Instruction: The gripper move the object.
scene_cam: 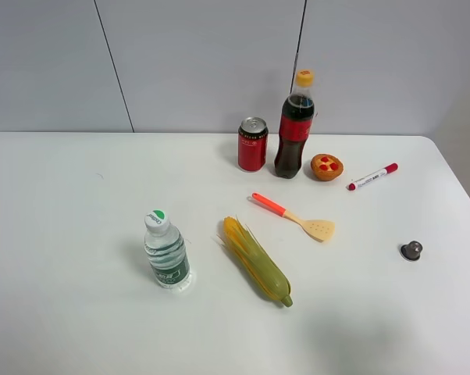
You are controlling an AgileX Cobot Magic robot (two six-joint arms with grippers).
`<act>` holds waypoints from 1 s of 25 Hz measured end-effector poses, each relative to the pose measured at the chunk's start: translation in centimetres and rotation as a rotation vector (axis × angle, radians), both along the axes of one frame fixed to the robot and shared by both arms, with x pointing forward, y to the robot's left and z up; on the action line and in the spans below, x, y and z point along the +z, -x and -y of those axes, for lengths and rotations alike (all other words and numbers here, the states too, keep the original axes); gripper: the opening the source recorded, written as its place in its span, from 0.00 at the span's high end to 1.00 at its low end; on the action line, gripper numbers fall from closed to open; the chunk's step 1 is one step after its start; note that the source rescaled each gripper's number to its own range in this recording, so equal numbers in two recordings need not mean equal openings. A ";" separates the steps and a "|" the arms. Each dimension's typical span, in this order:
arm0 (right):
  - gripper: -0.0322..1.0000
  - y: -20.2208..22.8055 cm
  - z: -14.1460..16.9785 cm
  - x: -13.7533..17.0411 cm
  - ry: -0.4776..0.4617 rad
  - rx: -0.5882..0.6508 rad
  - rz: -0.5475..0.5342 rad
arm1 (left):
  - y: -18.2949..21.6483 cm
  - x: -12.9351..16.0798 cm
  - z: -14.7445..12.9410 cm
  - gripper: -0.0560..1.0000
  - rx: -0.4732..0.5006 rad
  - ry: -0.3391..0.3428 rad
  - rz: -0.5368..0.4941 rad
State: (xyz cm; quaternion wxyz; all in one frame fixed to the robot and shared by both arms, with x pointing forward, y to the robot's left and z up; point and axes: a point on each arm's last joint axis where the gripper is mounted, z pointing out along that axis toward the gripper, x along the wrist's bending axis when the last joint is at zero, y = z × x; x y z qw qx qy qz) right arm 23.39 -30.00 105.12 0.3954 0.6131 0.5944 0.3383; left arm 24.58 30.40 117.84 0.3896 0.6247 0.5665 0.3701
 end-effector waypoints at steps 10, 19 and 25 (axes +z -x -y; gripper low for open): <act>0.00 0.0 0.0 0.0 0.000 0.000 0.000 | 0.9 -11.5 0.2 0.00 0.015 0.023 -0.015; 0.00 0.0 0.0 0.0 0.000 0.000 0.000 | 0.7 -12.2 -0.1 0.00 0.038 -0.006 -0.050; 0.00 0.0 0.0 0.0 0.000 0.000 0.000 | 0.7 -12.2 -0.1 0.00 0.041 -0.003 -0.051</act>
